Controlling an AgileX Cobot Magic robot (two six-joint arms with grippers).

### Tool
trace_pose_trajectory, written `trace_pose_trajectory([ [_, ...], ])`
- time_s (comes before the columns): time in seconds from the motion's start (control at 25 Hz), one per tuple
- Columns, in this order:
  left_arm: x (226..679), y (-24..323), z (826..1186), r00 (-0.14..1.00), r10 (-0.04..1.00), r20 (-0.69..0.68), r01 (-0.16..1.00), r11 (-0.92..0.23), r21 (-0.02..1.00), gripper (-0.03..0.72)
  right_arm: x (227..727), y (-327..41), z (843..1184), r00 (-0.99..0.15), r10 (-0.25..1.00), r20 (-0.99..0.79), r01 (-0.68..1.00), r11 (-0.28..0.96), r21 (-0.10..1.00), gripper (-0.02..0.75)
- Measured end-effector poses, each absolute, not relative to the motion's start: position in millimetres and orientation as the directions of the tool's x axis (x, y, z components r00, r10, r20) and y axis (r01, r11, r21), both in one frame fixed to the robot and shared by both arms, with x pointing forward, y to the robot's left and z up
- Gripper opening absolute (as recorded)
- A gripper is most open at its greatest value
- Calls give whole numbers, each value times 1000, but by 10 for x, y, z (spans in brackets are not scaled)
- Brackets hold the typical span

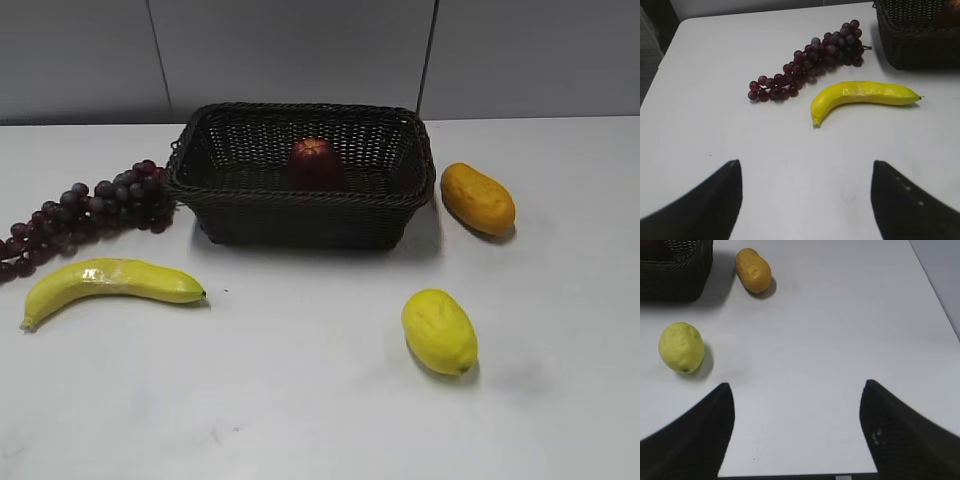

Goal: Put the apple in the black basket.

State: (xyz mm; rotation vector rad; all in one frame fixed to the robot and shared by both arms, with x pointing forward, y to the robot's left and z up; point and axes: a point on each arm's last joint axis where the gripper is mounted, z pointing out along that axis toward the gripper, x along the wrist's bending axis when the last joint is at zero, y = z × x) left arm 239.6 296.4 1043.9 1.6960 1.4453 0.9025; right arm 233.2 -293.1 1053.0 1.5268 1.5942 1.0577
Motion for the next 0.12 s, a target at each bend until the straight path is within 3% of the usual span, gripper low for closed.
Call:
trace_pose_trajectory([
  [0.12,2396,2964,10439,126,990,57,486,-111,867,589,2330,-2931,10530,-81,995,60,441,-18,897,590],
])
